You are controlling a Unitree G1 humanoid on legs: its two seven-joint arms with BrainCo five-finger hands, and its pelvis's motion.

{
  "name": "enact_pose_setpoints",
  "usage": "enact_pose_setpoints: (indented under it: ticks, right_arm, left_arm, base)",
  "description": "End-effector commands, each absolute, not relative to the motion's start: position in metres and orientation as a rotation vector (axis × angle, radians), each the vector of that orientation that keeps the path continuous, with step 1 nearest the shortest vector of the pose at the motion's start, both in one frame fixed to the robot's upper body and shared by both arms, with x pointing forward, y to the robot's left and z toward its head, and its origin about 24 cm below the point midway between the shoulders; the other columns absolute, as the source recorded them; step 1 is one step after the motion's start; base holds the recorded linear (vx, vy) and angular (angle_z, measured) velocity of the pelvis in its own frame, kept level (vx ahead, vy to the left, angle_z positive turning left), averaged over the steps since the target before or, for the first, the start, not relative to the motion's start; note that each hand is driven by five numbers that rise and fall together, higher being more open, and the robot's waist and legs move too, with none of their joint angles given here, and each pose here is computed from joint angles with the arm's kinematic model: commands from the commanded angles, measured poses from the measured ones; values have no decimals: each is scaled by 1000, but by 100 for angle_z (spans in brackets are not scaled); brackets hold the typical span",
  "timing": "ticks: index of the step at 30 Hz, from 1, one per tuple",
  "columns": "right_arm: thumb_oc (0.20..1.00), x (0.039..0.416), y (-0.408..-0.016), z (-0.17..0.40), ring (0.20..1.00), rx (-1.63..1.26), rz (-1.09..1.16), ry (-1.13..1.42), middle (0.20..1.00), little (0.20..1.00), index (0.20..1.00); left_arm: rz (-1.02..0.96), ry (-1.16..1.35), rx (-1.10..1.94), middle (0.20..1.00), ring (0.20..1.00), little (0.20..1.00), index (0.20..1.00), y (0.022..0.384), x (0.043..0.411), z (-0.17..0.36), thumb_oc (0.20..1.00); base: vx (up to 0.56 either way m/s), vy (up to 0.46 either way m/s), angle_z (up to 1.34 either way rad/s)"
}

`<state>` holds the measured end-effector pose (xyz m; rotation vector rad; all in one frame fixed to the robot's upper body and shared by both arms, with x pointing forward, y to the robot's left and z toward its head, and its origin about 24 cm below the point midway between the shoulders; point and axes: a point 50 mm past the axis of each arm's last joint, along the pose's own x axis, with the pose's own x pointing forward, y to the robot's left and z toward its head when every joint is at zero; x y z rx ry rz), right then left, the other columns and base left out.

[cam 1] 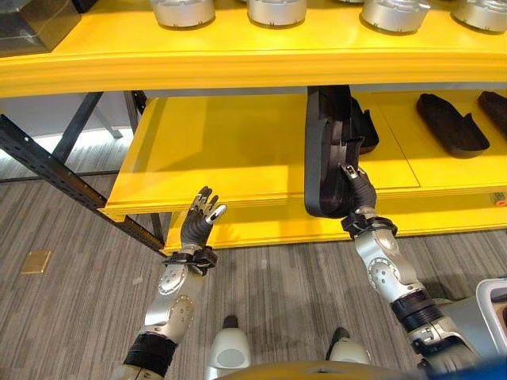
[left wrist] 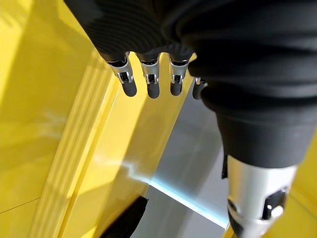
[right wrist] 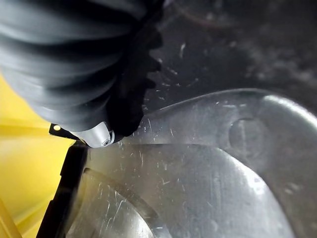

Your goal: Move parts from the plastic box to the shelf.

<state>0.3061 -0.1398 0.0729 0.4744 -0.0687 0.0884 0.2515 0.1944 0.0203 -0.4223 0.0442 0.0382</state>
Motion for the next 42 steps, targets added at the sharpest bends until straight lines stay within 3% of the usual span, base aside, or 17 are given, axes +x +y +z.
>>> enact_pose_setpoints:
  ticks: [1,7,14,20,30,42]
  right_arm:
    - [200,319,-124,123,200,498,195,-274,200,200,200]
    - [200,340,-103,145,200,415,267,-275,200,200,200]
    - [200,393,-130,210,200,223,93,-340,200,200,200]
    - [200,417,-158,266,200,146,-83,-378,200,200,200]
    - [200,417,-205,326,200,123,-315,-428,200,200,200]
    - [200,400,-263,344,200,17,-513,-441,200,200,200]
  left_arm:
    - [0,-68,-384,1000,1000,1000,1000,197,252,43,1000]
    - [-31,-81,-388,1000,1000,1000,1000,196,251,50,1000]
    - [-88,-90,-376,1000,1000,1000,1000,198,248,57,1000]
    - [-150,-108,-356,1000,1000,1000,1000,192,251,66,1000]
    - [-225,-125,-330,1000,1000,1000,1000,180,252,75,1000]
    - [-249,-118,-336,1000,1000,1000,1000,167,254,74,1000]
  base:
    - [65,11,5]
    - [72,-22,3]
    - [22,-33,10]
    - [-24,-5,11]
    - [-28,22,15]
    - [14,8,10]
